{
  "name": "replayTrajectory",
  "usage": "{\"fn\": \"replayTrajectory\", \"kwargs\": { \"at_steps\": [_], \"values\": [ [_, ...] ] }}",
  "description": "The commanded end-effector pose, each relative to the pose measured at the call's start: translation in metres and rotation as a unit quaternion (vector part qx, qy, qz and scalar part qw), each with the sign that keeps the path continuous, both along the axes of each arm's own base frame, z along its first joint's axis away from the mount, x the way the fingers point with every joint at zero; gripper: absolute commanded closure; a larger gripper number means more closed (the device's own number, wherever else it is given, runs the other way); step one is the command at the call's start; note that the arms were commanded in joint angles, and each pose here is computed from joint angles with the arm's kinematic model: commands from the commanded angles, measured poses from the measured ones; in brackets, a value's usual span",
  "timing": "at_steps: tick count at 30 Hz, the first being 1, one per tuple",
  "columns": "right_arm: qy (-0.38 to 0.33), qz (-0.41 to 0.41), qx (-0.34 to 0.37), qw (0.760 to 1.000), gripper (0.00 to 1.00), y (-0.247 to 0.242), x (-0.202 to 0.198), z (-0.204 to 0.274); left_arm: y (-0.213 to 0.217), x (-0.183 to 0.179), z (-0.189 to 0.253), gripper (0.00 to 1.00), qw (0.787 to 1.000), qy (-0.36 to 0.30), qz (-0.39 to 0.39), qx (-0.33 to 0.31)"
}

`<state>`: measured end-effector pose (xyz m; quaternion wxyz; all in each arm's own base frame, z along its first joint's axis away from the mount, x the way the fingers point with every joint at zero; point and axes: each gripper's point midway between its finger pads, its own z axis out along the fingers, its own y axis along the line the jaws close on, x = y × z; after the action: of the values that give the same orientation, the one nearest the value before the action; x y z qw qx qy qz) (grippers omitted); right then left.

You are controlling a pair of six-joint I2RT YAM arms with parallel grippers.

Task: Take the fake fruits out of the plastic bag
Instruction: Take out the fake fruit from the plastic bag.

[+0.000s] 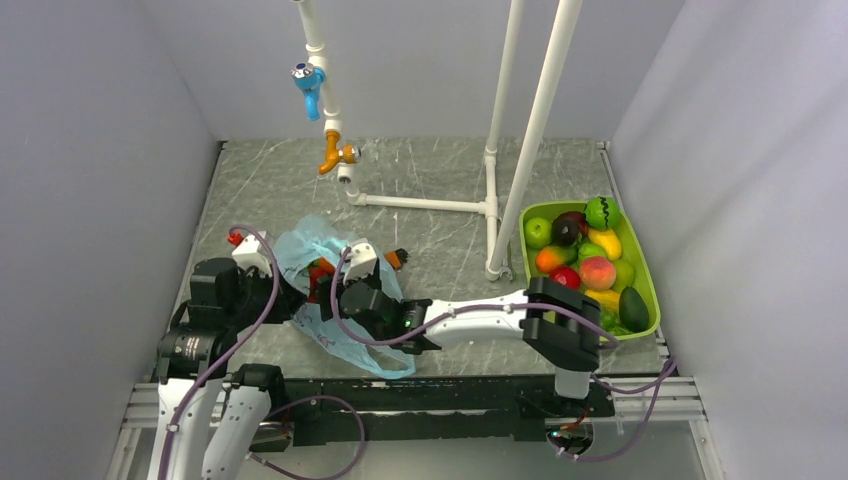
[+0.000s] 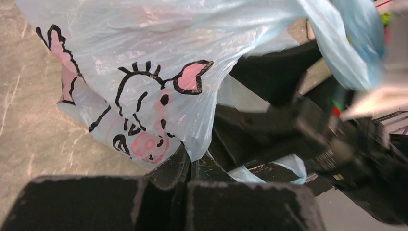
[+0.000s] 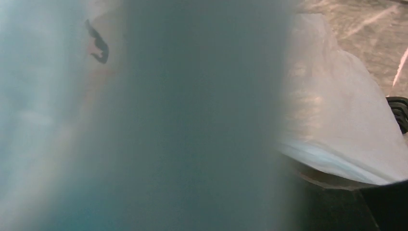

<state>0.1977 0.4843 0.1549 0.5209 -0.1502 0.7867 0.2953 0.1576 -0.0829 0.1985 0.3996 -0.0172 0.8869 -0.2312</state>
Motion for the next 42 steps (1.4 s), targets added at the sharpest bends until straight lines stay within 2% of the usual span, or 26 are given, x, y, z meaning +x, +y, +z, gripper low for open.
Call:
{"fn": "replayTrajectory", "kwargs": {
  "at_steps": [1,4,7,17,26,29,32,35,39,42],
  "values": [
    [0.0,-0.055,0.082,0.995,0.14,0.011,0.04,0.029,-0.013,0.006,0.015,1.0,0.998,-0.037,-0.019,-0.039],
    [0.0,-0.057,0.063,0.996,0.05,0.017,0.054,0.013,-0.014,0.009,0.015,1.0,0.998,-0.043,-0.022,-0.039],
    [-0.006,-0.062,0.053,0.997,0.01,0.022,0.064,0.005,-0.012,0.011,0.016,1.0,0.998,-0.039,-0.025,-0.029],
    [-0.042,-0.107,-0.007,0.993,0.0,0.031,0.105,-0.028,-0.013,0.015,0.013,1.0,0.999,-0.034,-0.026,-0.028],
    [-0.059,-0.147,-0.028,0.987,0.01,0.031,0.137,-0.039,-0.01,0.012,0.014,1.0,0.998,-0.045,-0.016,-0.028],
    [-0.059,-0.145,-0.031,0.987,0.09,0.032,0.143,-0.043,-0.011,0.012,0.013,1.0,0.999,-0.042,-0.017,-0.028],
    [-0.067,-0.128,-0.039,0.989,0.22,0.033,0.141,-0.039,-0.01,0.013,0.012,1.0,0.999,-0.04,-0.014,-0.027],
    [-0.074,-0.108,-0.039,0.991,0.43,0.033,0.132,-0.027,-0.009,0.014,0.011,1.0,0.999,-0.038,-0.01,-0.025],
    [-0.083,-0.068,-0.044,0.993,0.67,0.025,0.103,-0.002,-0.005,0.015,0.009,1.0,0.999,-0.033,0.004,-0.022],
    [-0.079,-0.019,-0.035,0.996,0.77,0.012,0.069,0.023,-0.002,0.015,0.009,1.0,0.999,-0.033,0.013,-0.02]
  ]
}}
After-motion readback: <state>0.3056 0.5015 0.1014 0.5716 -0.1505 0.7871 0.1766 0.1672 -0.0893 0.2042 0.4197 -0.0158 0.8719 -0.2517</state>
